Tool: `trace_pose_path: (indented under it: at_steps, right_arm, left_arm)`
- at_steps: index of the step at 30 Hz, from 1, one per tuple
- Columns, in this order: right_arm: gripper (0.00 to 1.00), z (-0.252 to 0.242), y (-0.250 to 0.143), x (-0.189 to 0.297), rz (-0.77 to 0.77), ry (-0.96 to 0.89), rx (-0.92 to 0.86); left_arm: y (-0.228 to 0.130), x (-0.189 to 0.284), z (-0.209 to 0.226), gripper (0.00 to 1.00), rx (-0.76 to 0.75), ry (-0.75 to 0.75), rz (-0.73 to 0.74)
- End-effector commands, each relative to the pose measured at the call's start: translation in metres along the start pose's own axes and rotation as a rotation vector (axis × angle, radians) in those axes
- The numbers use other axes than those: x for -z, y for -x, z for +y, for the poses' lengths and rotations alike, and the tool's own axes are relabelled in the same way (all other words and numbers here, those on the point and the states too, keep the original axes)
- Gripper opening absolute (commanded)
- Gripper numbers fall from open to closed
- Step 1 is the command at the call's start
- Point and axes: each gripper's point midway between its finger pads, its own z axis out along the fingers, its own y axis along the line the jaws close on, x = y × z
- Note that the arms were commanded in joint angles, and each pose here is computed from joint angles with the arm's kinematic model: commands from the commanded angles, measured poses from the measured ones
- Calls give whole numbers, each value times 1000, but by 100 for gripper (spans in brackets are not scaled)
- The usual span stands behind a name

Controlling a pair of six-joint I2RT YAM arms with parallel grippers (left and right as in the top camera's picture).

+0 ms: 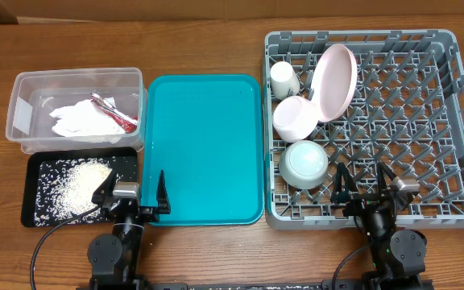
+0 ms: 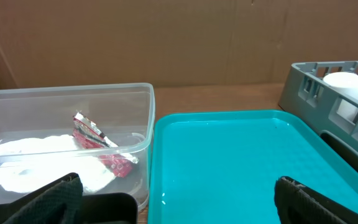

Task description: Sort waste into correct bins and load items into the dishwasher

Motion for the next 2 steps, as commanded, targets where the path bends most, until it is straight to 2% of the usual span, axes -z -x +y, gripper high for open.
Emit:
trace_pose_path:
  at_steps: [1, 2]
  right_arm:
    - [100, -1, -2, 0, -2, 3, 4]
    - [100, -1, -2, 0, -2, 3, 4]
  left_arm:
    - [0, 0, -1, 100, -20, -1, -6]
    - [0, 0, -1, 100, -20, -1, -6]
